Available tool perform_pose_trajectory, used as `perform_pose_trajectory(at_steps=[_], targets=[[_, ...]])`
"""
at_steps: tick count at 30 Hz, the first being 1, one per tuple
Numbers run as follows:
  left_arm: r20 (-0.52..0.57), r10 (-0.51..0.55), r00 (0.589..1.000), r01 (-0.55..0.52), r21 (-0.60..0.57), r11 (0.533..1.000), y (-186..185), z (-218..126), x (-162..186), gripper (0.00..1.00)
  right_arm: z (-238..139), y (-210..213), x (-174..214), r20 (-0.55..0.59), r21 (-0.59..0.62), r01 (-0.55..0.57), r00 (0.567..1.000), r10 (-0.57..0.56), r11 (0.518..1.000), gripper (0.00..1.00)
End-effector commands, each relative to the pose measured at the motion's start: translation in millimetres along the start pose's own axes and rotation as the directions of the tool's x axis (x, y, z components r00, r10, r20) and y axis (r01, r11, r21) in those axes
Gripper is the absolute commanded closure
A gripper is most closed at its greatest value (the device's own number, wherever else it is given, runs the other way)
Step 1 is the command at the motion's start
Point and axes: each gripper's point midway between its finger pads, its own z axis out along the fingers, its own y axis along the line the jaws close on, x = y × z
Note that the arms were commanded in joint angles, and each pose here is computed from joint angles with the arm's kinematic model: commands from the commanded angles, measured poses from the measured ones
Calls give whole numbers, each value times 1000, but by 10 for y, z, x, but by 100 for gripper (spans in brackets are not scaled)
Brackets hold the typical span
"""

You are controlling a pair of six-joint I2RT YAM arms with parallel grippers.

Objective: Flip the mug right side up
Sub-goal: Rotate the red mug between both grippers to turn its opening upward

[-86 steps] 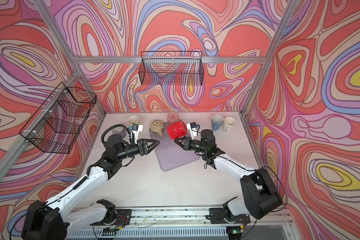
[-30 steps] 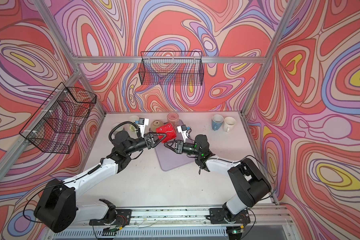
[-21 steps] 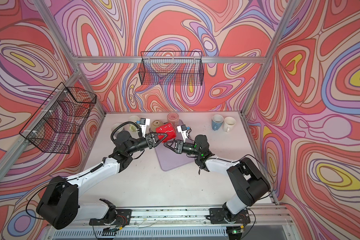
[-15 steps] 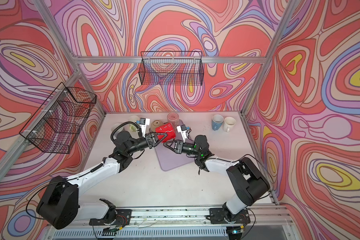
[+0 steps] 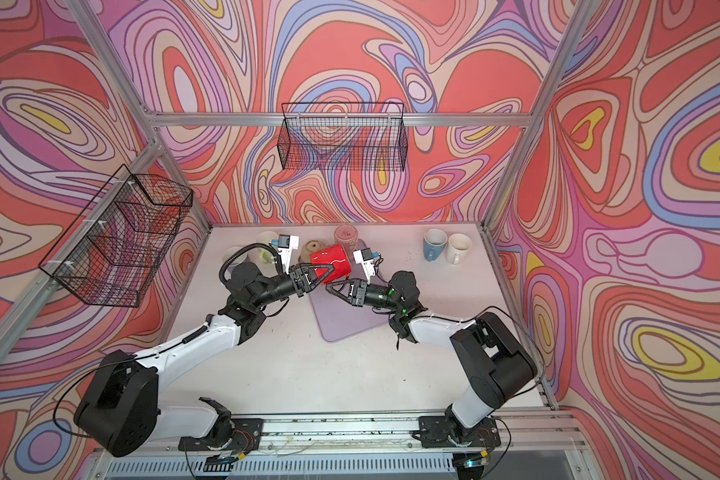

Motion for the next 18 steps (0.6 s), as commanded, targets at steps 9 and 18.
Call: perform_pose_trajectory(at_steps=[9, 18], targets=[[44, -4, 999, 4, 12, 1000, -22, 48, -111, 100, 76, 110, -98, 29, -40, 100, 995, -99, 994, 73], [48, 19, 999, -18, -8, 1000, -42, 13, -131, 100, 72, 62, -88, 32, -21, 96, 995, -95, 995, 60]])
